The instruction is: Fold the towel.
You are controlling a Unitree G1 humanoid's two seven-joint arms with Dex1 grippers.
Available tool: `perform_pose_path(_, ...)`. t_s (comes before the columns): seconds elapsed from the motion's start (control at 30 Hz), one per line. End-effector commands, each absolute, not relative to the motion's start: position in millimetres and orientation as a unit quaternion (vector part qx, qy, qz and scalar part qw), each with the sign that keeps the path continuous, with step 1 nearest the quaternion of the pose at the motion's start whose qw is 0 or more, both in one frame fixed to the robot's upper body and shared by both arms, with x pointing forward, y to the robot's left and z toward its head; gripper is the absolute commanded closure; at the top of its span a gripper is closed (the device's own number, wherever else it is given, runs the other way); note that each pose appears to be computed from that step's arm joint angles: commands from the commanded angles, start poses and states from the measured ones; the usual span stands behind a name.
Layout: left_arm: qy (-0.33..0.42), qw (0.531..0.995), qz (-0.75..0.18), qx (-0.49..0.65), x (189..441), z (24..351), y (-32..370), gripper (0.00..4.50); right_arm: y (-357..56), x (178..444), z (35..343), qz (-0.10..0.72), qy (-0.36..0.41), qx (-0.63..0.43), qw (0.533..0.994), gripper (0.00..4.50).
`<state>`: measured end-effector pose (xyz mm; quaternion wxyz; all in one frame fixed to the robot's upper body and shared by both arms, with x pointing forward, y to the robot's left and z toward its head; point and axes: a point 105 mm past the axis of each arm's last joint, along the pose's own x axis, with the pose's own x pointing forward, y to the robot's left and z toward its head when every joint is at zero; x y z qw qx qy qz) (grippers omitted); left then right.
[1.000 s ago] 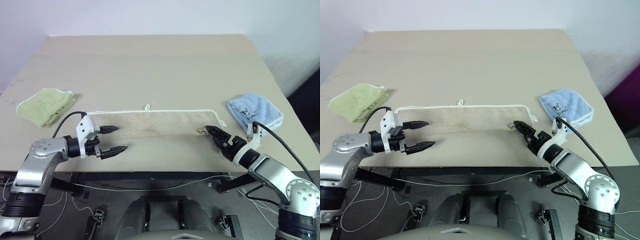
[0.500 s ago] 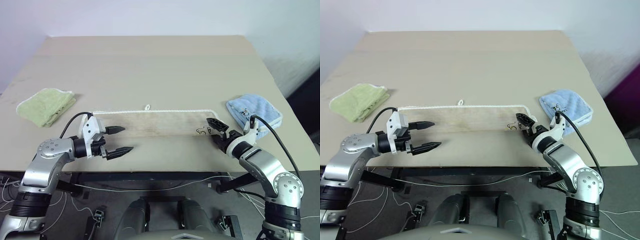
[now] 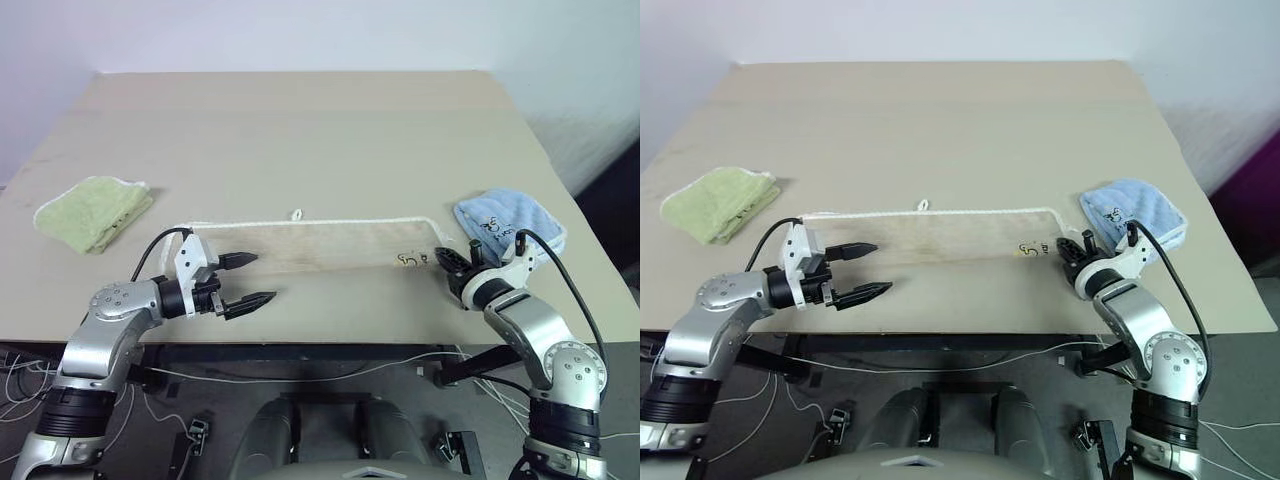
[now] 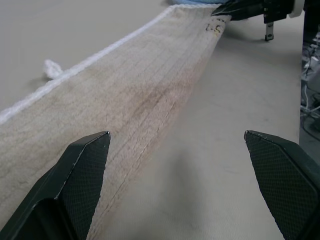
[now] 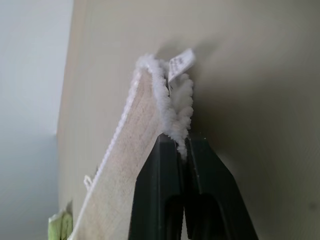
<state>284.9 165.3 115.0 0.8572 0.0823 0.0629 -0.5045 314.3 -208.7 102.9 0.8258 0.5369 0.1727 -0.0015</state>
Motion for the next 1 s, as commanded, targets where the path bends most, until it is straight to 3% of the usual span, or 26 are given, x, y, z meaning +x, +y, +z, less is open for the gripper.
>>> perform_pose_path(0.03, 0.049, 0.856, -0.507, 0.086, 285.6, 120.2, 161.0, 0.00, -227.8, 316.1, 128.8, -0.001, 0.127, 0.508, 0.852, 4.48)
perform_pose_path(0.2, 0.048, 0.858, -0.505, 0.079, 286.3, 117.4, 157.8, 0.00, -247.6, 316.2, 146.4, -0.009, 0.103, 0.470, 0.877, 4.48)
perform_pose_path(0.37, 0.047, 0.863, -0.497, 0.079, 287.3, 115.1, 160.1, 0.00, -265.4, 317.0, 182.7, 0.015, 0.067, 0.388, 0.919, 4.48)
perform_pose_path(0.53, 0.043, 0.864, -0.495, 0.079, 289.8, 115.6, 158.7, 0.00, -220.8, 320.6, 199.9, 0.130, 0.099, 0.175, 0.971, 4.48)
perform_pose_path(0.67, 0.039, 0.865, -0.494, 0.076, 290.5, 115.6, 155.1, 0.00, -179.9, 321.5, 190.9, 0.224, 0.123, 0.010, 0.967, 4.48)
perform_pose_path(1.0, 0.030, 0.870, -0.487, 0.067, 288.0, 115.2, 148.8, 0.00, -92.4, 327.0, 156.3, 0.383, 0.143, -0.101, 0.907, 4.48)
